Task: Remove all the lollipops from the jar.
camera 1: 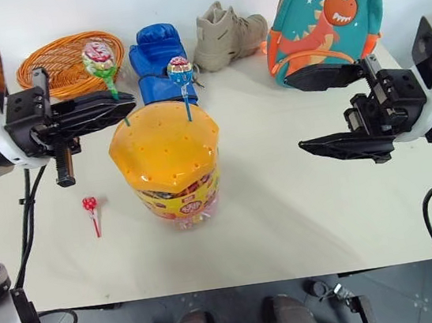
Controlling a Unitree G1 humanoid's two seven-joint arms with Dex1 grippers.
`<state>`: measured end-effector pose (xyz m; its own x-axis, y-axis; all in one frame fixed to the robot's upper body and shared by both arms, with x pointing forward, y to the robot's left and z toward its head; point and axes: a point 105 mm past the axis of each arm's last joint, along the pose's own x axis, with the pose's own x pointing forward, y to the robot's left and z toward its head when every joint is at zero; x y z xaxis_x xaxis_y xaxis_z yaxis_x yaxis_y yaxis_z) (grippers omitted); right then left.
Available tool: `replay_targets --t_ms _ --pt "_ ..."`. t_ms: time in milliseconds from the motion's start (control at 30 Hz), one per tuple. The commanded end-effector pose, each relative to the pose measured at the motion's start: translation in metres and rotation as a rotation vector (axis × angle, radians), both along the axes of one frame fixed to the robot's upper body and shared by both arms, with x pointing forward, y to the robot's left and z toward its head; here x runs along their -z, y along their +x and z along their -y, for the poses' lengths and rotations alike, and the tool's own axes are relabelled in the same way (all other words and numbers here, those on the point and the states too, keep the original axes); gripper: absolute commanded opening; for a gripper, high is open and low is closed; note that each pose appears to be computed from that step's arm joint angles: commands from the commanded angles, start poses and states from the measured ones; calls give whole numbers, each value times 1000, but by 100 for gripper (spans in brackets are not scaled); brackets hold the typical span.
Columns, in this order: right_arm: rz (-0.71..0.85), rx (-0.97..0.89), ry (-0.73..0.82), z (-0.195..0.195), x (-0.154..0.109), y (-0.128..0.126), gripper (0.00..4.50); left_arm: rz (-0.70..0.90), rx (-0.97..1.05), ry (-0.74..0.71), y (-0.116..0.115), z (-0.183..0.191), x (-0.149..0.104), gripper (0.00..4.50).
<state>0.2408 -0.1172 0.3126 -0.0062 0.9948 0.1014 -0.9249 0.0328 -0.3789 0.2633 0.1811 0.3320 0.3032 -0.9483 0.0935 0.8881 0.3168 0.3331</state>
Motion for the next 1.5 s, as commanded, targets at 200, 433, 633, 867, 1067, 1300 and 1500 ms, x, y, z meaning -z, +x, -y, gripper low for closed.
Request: replay_targets --t_ms 200,433,633,867,1067,1300,1500 --pt "50 -94 -54 -28 17 -12 450 -50 -511 -91 -4 -71 12 1" --pt "-37 -196 -110 -33 30 -20 450 -333 -972 -164 -8 -130 81 1" --pt "-91 -223 -128 -30 34 -23 450 -549 -1121 -167 -21 -140 135 1" --pt "-113 -216 -140 -27 37 -21 450 -816 -1234 -82 -22 -147 191 1" --pt "-103 -195 -140 -22 35 -19 450 -863 -1266 -45 -11 -151 198 1" --pt "-87 -197 -80 -20 23 -22 450 -832 -1294 -28 -5 -160 188 155" --pt "-88 -172 -84 -20 24 -21 450 -767 -1277 2 -7 -160 168 341"
